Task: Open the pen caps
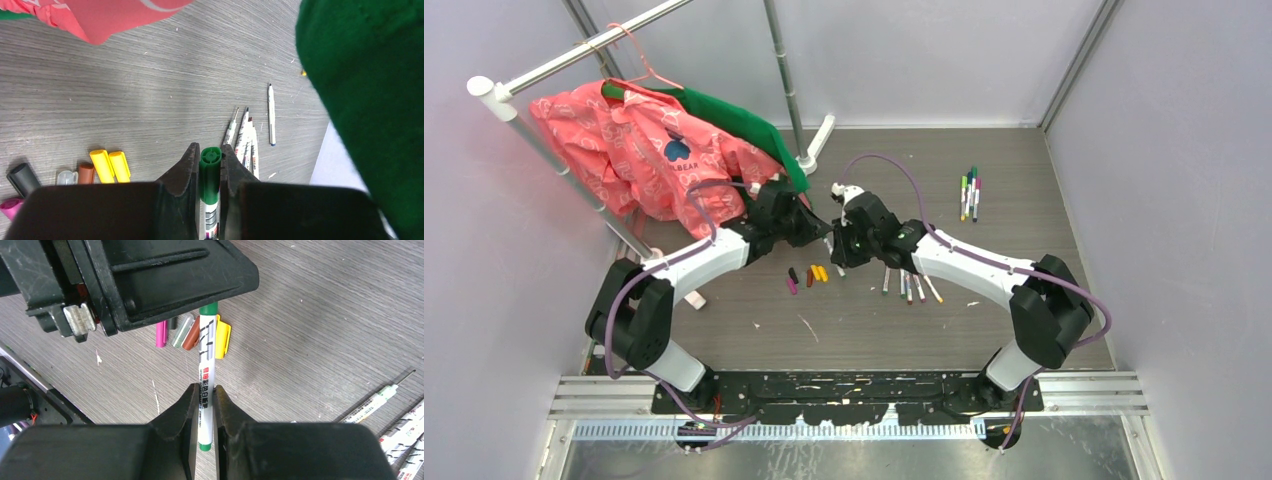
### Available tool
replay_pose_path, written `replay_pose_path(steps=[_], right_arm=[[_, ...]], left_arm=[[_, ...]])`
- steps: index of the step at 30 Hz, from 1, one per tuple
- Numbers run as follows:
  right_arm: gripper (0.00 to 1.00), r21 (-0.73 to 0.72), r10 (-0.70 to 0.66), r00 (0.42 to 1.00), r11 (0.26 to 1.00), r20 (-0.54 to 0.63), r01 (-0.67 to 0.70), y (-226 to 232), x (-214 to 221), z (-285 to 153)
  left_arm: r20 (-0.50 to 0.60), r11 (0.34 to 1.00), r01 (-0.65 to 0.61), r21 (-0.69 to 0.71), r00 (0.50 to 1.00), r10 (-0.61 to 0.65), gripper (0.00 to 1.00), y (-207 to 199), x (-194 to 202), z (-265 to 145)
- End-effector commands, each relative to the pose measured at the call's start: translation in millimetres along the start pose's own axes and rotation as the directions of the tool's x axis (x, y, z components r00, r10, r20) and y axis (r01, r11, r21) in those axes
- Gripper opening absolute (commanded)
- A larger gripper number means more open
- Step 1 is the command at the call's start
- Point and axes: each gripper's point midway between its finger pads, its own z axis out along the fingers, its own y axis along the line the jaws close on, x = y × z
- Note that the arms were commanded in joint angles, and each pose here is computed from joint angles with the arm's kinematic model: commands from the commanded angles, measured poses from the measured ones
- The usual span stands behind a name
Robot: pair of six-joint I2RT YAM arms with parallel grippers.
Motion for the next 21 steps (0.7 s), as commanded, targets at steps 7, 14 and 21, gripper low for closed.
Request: replay_pose_path(steps=[7, 14, 21], right_arm=[[0.01, -0.029, 0.016, 0.999, 0.999, 0.048, -0.014, 2.6, 11.0, -11.8], [0.01, -0.015, 0.037, 0.999, 0.999, 0.031, -0.037, -8.6, 42.5, -15.7], [0.01, 0.0, 0.042, 0.999, 0.999, 0.023, -0.042, -16.1, 61.0, -22.5]], left_arm=[[0.056, 0.995, -0.024, 0.098, 0.998, 0.019, 0.0, -31.0, -22.8, -6.3], [0.108, 0.993, -0.005, 0.122, 0.994, -0.008, 0.0, -38.0, -46.8, -13.9], [0.113, 0.989, 0.039, 0.14, 0.992, -0.055, 0.0, -31.2, -57.7, -13.4]])
